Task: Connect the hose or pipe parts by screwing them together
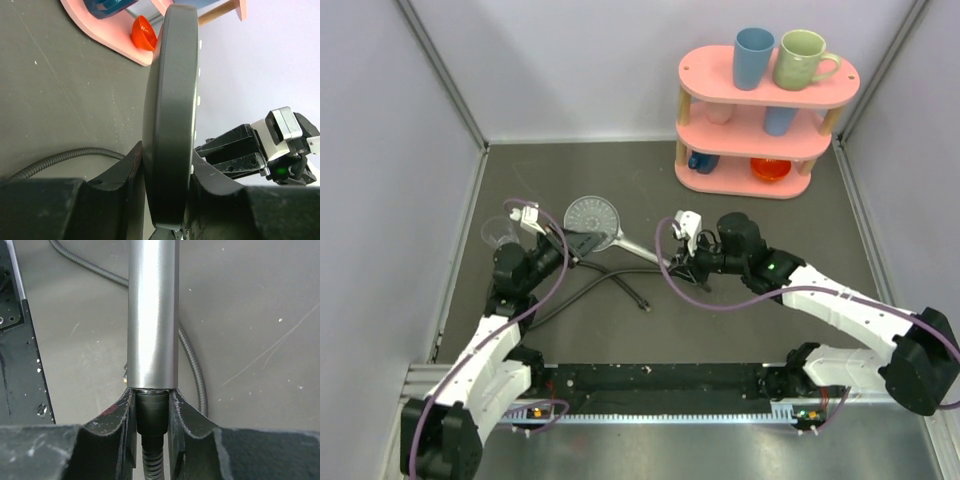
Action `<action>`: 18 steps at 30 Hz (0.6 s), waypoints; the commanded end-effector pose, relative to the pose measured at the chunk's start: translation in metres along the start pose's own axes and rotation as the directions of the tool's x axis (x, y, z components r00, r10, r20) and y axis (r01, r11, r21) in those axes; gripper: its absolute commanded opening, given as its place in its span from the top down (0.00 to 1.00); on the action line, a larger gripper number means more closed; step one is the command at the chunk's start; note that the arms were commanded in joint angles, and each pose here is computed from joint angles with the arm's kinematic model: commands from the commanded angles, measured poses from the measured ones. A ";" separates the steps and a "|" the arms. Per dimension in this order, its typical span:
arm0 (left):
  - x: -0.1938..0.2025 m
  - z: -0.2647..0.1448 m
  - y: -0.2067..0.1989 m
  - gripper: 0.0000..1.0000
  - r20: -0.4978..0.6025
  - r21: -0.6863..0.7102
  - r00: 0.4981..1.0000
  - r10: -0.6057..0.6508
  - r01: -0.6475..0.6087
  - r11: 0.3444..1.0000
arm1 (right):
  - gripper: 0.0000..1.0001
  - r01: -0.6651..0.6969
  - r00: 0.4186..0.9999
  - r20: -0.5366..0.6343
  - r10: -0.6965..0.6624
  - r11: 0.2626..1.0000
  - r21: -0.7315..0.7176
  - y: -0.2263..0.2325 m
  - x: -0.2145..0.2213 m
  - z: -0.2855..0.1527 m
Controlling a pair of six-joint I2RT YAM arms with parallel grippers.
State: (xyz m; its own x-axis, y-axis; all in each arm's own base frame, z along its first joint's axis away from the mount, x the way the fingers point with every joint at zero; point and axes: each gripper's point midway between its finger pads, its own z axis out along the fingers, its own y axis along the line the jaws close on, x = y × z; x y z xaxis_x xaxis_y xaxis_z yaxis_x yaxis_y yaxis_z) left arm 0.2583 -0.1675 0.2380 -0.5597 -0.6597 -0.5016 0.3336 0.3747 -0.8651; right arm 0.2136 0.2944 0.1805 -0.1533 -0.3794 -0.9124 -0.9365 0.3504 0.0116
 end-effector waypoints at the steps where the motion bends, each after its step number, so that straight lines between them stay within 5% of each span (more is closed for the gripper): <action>1: -0.014 0.014 -0.010 1.00 0.032 0.084 0.993 0.114 -0.116 0.990 | 0.65 -0.006 0.993 0.114 0.002 0.999 0.039 -0.009 -0.051 -0.019; 3: -0.017 0.024 -0.006 1.00 0.013 0.078 0.994 0.113 -0.113 0.990 | 0.49 -0.030 0.997 0.080 0.018 0.988 0.150 -0.024 -0.042 -0.028; 7: -0.023 0.045 0.002 1.00 -0.023 0.057 0.995 0.101 -0.100 0.993 | 0.01 -0.084 0.996 0.038 0.077 0.964 0.254 -0.033 -0.030 -0.049; 18: -0.010 0.124 0.066 1.00 -0.171 0.006 0.985 -0.029 0.031 1.000 | 0.01 -0.209 0.978 0.095 0.188 0.916 0.341 -0.031 -0.025 -0.079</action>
State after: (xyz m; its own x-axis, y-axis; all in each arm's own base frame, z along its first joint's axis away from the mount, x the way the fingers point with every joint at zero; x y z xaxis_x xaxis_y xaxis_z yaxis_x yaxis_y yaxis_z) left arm 0.3520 -0.2006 0.1605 -0.7090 -0.5683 -0.4176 0.1826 0.4240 -0.8871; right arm 0.2123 0.2421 0.2176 -0.2734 -0.3048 -0.9124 -0.8063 0.5898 0.0445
